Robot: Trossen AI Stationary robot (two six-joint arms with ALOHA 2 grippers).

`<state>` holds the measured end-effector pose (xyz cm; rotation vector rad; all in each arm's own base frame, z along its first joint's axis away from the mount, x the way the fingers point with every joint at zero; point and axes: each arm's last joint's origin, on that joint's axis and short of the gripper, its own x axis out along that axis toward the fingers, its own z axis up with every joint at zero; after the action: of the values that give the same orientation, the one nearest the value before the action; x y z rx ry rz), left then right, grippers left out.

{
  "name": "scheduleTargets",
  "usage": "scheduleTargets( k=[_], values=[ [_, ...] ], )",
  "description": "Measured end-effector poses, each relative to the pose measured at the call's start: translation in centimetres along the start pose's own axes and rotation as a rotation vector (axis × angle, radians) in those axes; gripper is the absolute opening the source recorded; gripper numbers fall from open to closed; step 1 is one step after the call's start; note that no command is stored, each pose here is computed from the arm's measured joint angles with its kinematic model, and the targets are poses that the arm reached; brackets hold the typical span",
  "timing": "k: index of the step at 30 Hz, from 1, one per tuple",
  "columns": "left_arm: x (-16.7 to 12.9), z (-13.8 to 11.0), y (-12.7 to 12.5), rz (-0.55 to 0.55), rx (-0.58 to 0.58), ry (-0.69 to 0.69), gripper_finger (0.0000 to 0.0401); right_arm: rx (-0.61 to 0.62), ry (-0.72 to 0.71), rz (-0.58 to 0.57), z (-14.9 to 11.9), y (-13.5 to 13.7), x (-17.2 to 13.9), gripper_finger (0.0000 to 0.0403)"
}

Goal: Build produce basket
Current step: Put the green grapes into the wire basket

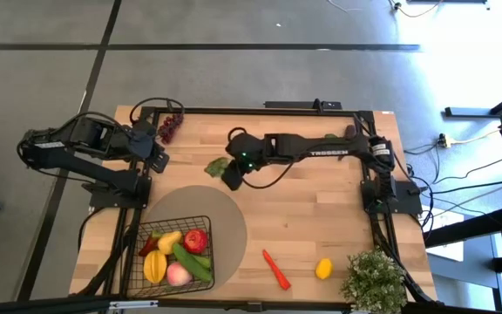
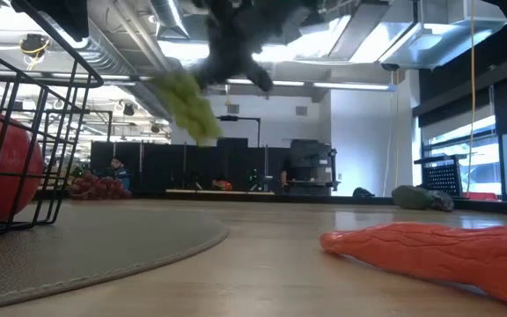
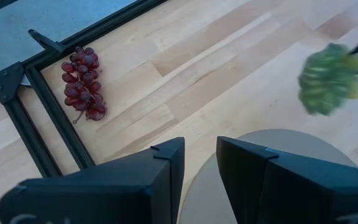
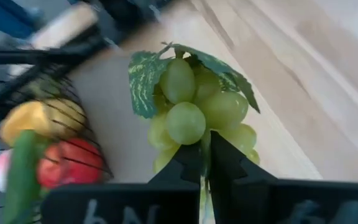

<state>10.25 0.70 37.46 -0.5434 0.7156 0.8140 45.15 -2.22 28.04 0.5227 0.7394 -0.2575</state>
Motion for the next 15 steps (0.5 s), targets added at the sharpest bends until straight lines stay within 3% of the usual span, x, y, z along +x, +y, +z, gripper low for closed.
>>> scheduleTargets(
  k=[7,15],
  values=[
    [0.0,0.0,0.0,0.009,0.051,-0.012,0.0084,-0.104,-0.126,0.123,1.4,3.5,-1.7,0.0000],
    [0.0,0.1,0.1,0.019,0.085,-0.023,0.0084,-0.175,-0.270,0.374,1.7,7.0,-2.3,0.0000]
  ],
)
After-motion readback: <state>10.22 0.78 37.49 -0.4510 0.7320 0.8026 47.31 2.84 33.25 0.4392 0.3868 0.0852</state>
